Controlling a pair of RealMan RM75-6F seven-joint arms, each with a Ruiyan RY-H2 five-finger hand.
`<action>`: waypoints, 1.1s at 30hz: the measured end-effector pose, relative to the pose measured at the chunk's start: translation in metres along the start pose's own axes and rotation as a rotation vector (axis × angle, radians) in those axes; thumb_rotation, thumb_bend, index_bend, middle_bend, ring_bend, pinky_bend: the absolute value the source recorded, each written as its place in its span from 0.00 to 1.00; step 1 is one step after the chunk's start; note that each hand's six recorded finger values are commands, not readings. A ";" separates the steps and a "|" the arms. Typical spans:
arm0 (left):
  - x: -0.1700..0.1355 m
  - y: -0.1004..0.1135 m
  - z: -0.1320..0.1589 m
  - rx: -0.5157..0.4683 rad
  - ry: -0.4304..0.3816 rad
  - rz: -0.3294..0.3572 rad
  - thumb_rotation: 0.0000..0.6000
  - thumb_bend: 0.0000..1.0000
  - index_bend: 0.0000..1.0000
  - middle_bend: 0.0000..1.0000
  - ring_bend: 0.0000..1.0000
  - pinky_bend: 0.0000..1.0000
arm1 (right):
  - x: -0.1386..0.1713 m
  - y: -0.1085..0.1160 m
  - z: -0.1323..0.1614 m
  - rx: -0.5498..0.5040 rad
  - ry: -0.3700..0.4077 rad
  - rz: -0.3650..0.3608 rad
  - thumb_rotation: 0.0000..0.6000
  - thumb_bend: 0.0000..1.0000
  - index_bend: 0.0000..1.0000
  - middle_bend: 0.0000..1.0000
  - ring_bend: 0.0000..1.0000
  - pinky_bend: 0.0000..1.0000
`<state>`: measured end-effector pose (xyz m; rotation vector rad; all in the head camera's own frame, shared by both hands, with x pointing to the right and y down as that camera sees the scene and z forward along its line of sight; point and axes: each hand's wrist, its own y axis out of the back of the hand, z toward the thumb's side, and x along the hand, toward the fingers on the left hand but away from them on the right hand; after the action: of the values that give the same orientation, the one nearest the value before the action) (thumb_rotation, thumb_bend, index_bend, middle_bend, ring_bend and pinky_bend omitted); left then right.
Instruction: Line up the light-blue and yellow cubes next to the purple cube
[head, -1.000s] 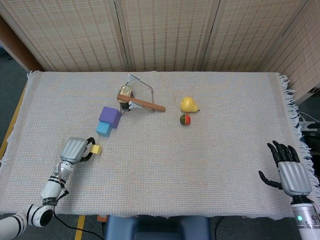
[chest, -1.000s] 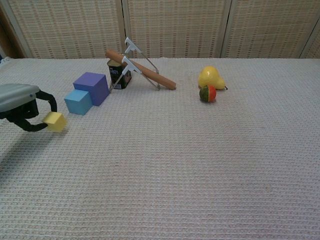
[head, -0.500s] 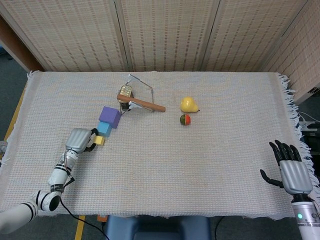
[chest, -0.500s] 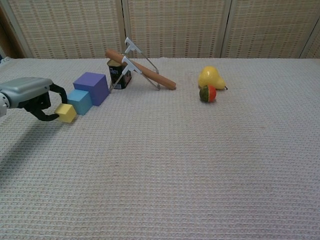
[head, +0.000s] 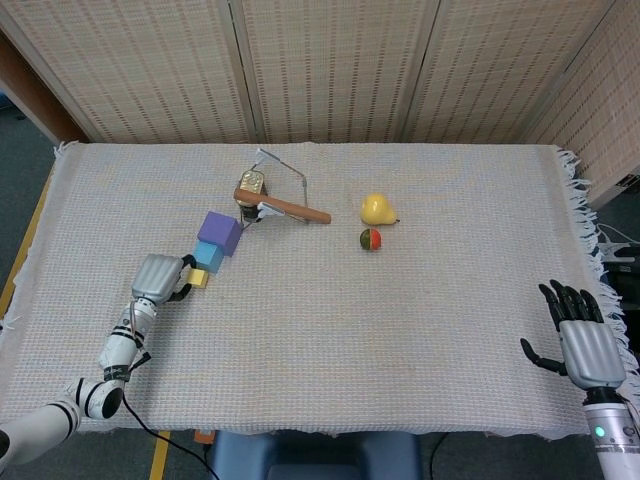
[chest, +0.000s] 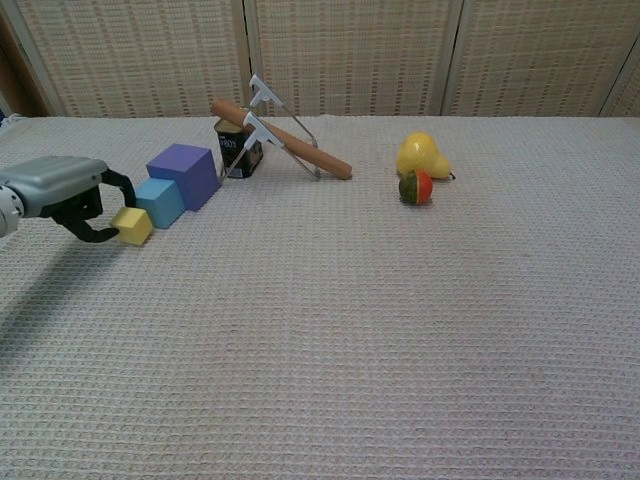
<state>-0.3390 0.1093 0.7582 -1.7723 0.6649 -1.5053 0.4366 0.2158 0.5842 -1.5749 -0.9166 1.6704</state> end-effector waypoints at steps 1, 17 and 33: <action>0.000 0.000 0.000 0.002 0.000 0.001 1.00 0.37 0.36 1.00 1.00 1.00 | 0.000 0.000 0.000 0.000 0.000 0.000 0.57 0.10 0.00 0.00 0.00 0.00; -0.003 0.000 0.004 0.006 -0.012 0.008 1.00 0.37 0.35 1.00 1.00 1.00 | 0.001 0.001 0.000 -0.002 0.002 0.002 0.57 0.10 0.00 0.00 0.00 0.00; -0.013 0.005 0.003 -0.006 -0.013 0.036 1.00 0.36 0.32 1.00 1.00 1.00 | 0.002 0.001 0.001 -0.003 0.006 0.003 0.57 0.10 0.00 0.00 0.00 0.00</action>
<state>-0.3387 0.1166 0.7456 -1.7647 0.6918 -1.4676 0.4358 0.2170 0.5823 -1.5835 -0.9147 1.6666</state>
